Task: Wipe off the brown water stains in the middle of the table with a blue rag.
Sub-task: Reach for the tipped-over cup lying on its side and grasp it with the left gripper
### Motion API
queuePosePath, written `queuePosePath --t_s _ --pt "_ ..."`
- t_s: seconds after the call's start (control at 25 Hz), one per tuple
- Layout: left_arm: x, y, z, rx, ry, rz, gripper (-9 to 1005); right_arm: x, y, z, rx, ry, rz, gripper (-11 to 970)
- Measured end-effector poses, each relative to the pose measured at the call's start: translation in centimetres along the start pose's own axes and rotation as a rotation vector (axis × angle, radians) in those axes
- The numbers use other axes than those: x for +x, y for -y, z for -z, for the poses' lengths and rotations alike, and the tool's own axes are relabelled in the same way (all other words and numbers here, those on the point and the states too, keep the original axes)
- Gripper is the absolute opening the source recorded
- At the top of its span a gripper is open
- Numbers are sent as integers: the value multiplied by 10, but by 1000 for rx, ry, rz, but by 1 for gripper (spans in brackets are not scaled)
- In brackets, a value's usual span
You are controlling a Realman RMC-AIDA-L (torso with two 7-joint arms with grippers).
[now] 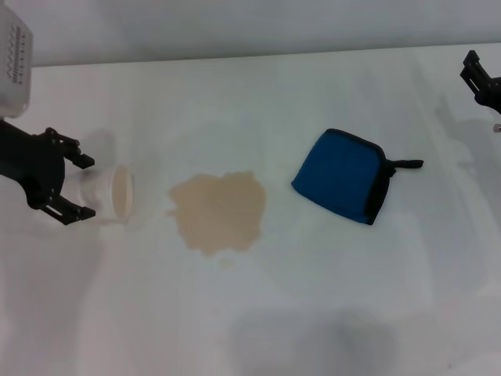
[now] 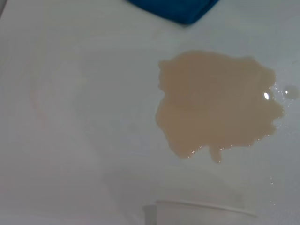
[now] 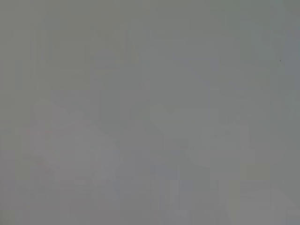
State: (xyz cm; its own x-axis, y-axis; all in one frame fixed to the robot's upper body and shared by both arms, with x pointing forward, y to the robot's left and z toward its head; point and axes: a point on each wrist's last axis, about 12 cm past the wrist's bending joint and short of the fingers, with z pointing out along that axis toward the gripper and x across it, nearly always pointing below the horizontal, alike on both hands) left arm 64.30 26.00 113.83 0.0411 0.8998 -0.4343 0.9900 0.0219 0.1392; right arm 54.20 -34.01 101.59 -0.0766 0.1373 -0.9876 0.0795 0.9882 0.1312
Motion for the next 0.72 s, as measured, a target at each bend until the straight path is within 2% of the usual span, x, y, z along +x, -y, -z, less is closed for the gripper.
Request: queuePosePath --t_s 0.72 --pt "11 9 -17 -22 -28 25 871 -1 0 -1 -4 4 7 868"
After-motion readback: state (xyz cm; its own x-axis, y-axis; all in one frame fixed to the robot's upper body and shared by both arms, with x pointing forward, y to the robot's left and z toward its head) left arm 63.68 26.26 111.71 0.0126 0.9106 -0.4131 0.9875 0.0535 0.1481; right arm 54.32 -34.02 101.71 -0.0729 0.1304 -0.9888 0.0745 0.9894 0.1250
